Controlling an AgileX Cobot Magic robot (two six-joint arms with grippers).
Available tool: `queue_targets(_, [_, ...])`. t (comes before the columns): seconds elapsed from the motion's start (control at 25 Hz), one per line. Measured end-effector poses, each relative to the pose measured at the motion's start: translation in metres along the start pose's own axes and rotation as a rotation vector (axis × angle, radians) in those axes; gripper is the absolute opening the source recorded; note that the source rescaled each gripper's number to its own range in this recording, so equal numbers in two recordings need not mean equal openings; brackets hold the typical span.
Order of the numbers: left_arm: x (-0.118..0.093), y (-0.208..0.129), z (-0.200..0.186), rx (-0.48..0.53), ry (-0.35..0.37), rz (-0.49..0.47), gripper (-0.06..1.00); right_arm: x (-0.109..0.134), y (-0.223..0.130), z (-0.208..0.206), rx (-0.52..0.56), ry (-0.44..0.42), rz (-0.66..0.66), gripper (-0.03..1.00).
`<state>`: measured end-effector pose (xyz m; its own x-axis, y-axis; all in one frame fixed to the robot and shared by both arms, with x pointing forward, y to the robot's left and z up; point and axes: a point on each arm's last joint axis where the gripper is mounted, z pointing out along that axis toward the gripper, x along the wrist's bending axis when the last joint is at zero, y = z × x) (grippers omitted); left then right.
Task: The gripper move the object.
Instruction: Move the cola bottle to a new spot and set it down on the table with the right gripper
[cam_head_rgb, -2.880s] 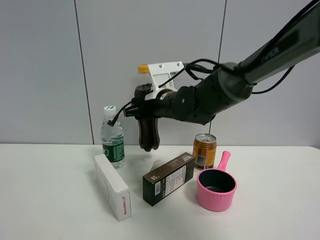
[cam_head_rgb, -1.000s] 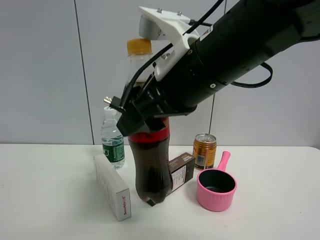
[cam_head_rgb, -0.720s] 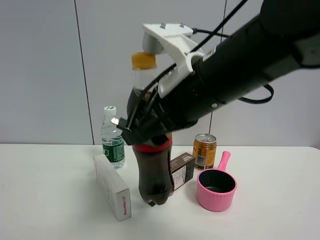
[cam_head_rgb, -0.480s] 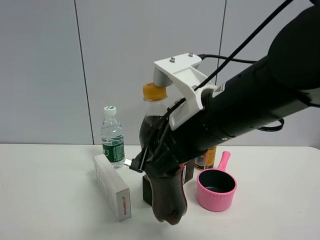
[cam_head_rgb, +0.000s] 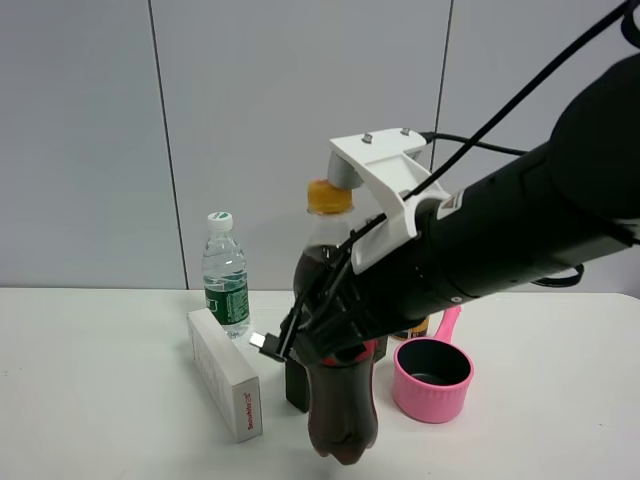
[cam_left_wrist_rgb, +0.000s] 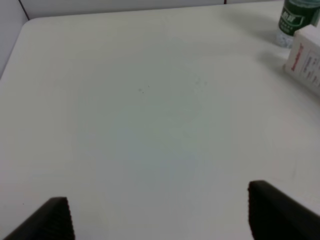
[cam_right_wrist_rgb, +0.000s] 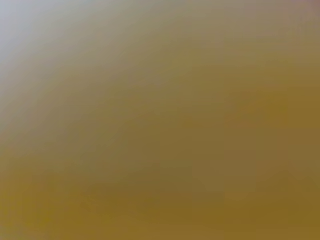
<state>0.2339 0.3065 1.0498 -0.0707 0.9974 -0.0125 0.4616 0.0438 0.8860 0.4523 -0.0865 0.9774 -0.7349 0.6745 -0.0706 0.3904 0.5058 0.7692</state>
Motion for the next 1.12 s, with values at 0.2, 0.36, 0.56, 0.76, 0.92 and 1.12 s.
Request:
queue_targets(0.2, [0.0,0.0,0.0,0.0,0.0,0.0,1.0,0.0,-0.006,0.0,0.012,-0.002,-0.021,0.0])
queue_targets(0.36, [0.0,0.0,0.0,0.0,0.0,0.0,1.0,-0.001,-0.003,0.0,-0.02,-0.02,-0.031,0.0])
queue_targets(0.56, [0.0,0.0,0.0,0.0,0.0,0.0,1.0,-0.002,-0.002,0.0,-0.028,-0.024,0.007,0.0])
queue_targets(0.76, [0.0,0.0,0.0,0.0,0.0,0.0,1.0,-0.002,-0.007,0.003,-0.025,-0.033,0.038,0.0])
queue_targets(0.92, [0.0,0.0,0.0,0.0,0.0,0.0,1.0,-0.002,-0.017,0.009,-0.028,-0.057,0.044,0.0])
queue_targets(1.12, [0.0,0.0,0.0,0.0,0.0,0.0,1.0,-0.002,-0.015,0.009,-0.061,-0.071,0.043,0.0])
